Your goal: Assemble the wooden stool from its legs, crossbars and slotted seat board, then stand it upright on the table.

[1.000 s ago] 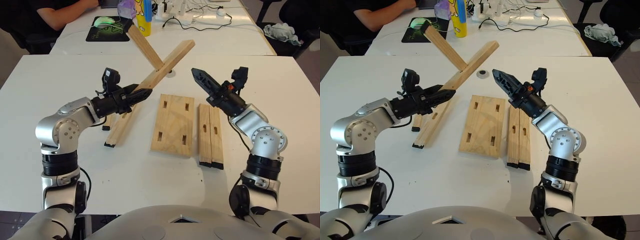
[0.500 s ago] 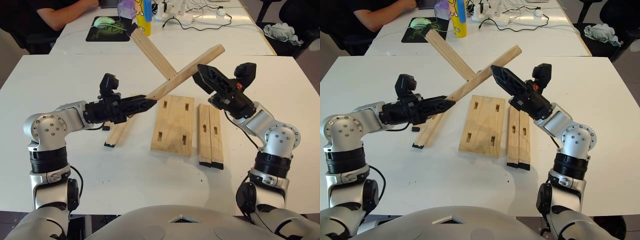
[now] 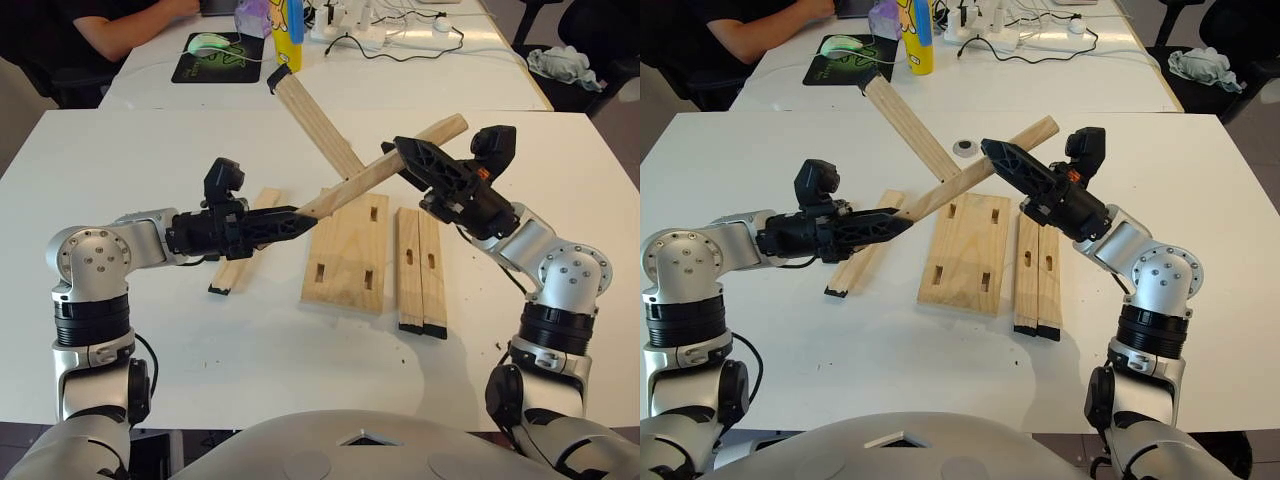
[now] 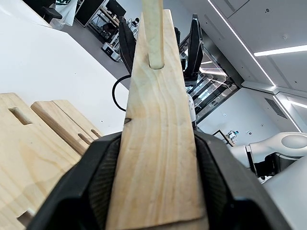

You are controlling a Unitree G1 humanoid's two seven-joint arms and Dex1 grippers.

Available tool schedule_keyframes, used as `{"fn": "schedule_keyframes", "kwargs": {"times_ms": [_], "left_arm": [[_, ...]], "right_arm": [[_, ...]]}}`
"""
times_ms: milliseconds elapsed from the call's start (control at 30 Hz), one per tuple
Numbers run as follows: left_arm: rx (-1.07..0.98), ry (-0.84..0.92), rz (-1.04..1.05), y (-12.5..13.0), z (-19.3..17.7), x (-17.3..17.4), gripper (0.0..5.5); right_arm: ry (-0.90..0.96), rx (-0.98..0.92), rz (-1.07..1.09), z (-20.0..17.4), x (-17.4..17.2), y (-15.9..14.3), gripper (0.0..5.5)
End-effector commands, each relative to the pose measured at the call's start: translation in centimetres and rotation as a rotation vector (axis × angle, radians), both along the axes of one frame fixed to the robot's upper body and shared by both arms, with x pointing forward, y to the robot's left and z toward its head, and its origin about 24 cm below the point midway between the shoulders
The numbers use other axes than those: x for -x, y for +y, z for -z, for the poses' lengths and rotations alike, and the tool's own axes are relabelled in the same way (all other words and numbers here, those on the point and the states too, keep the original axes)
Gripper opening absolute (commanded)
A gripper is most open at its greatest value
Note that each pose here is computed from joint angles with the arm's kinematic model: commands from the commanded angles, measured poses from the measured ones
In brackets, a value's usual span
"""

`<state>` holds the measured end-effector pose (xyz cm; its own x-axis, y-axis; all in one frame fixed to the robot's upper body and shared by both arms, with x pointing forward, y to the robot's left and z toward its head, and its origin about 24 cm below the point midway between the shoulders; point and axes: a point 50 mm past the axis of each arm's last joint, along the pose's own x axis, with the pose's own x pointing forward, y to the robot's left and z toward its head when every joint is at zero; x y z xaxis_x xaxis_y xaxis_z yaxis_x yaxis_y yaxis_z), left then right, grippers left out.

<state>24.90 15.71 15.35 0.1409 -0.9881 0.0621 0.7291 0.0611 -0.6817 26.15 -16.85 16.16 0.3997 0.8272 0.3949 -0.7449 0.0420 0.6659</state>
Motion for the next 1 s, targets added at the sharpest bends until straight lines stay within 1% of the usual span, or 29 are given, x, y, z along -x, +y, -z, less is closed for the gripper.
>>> {"fn": "schedule_keyframes", "kwargs": {"times_ms": [33,200,233,367,467,500,633,867,1000], "left_arm": [[0.002,-0.016,0.026,0.1,-0.7,-0.1,2.06],[-0.001,-0.005,0.036,0.1,-0.6,0.1,2.06],[-0.003,-0.004,0.035,0.2,-0.6,0.1,2.06],[-0.016,-0.034,0.01,0.3,-0.4,-0.1,2.06],[-0.023,-0.062,-0.05,0.3,-0.1,-0.6,2.06],[-0.029,-0.069,-0.088,0.3,0.1,-1.0,2.42],[0.019,-0.066,-0.154,0.6,0.1,-1.2,2.99],[0.174,-0.048,-0.249,1.9,-0.8,-0.1,3.03],[0.176,-0.049,-0.276,2.2,-0.4,1.1,3.03]], "right_arm": [[-0.004,-0.008,-0.019,-0.2,0.2,-0.4,2.96],[-0.007,-0.006,-0.024,-0.1,0.2,-0.6,2.23],[-0.008,-0.004,-0.026,-0.1,0.3,-0.6,2.18],[-0.012,0.018,-0.035,0.1,0.4,-0.6,2.16],[-0.021,0.046,-0.039,0.3,0.4,-0.5,2.16],[-0.026,0.065,-0.041,0.5,0.4,-0.4,2.16],[-0.042,0.129,-0.026,1.1,0.2,-0.5,2.11],[-0.048,0.215,0.006,1.7,-0.1,-2.2,2.08],[-0.061,0.257,0.017,1.5,-0.2,-3.3,2.08]]}}
